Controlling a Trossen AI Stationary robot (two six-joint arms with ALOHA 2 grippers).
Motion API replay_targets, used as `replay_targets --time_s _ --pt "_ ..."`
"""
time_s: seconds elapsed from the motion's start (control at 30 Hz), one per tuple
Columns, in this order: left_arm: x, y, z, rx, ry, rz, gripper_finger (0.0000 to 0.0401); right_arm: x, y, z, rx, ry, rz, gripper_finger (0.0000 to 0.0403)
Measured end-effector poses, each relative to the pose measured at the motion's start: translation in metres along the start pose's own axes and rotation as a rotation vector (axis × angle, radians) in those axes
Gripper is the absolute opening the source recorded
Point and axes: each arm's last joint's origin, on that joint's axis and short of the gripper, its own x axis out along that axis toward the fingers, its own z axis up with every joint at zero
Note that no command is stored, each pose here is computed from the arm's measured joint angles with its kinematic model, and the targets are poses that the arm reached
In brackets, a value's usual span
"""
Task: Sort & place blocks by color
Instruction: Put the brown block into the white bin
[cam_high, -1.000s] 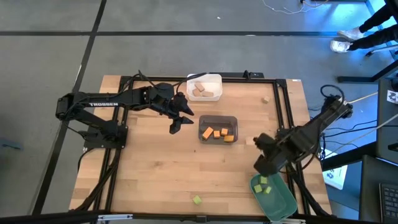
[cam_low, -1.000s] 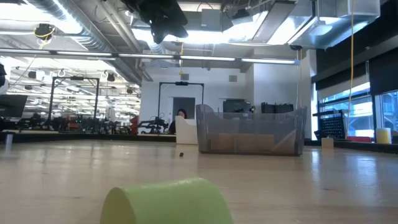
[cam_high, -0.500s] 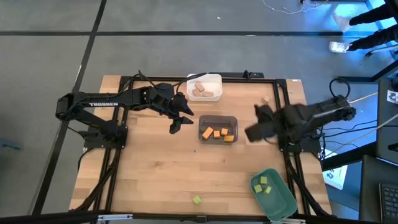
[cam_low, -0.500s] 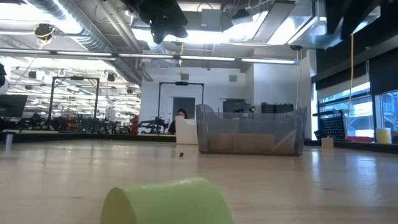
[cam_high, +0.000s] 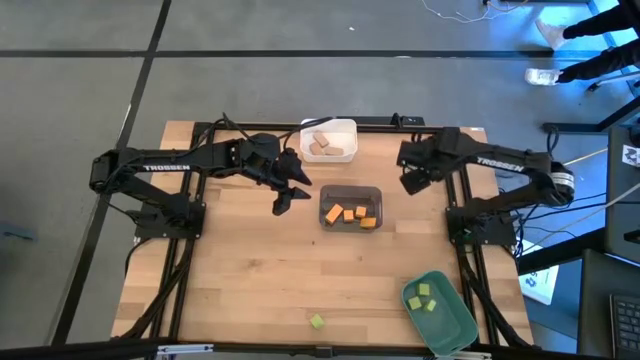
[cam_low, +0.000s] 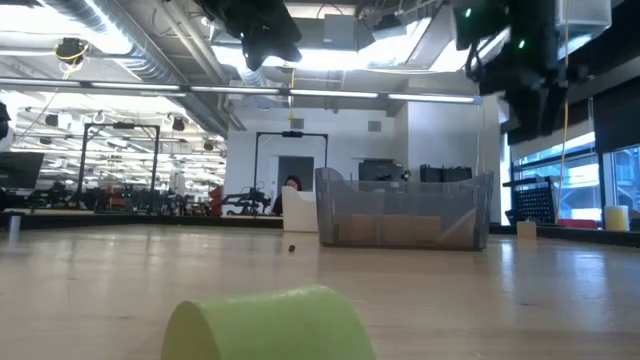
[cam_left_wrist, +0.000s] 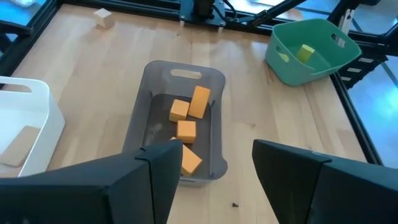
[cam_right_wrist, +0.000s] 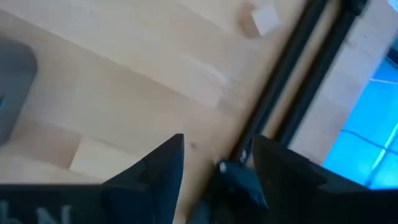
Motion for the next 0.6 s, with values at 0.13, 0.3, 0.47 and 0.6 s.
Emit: replay_targets --time_s 0.13,0.3,0.47,0.6 --pt "0.0 0.002 0.0 -0.008 -0.005 0.046 0.0186 0.025 -0.009 0.021 -0.012 -0.017 0.058 0.0189" --pt "0.0 0.004 0.001 -0.033 -0.012 0.104 0.0186 0.056 -0.029 0.038 0.061 -0.017 0.098 0.0189" --pt "-0.002 0.01 0.001 -0.112 -0.025 0.137 0.0186 0.077 -0.046 0.05 0.188 0.003 0.075 0.0189" --pt "-0.003 0.014 0.002 -0.132 -0.029 0.151 0.0186 0.092 -0.053 0.056 0.234 0.002 0.021 0.0189"
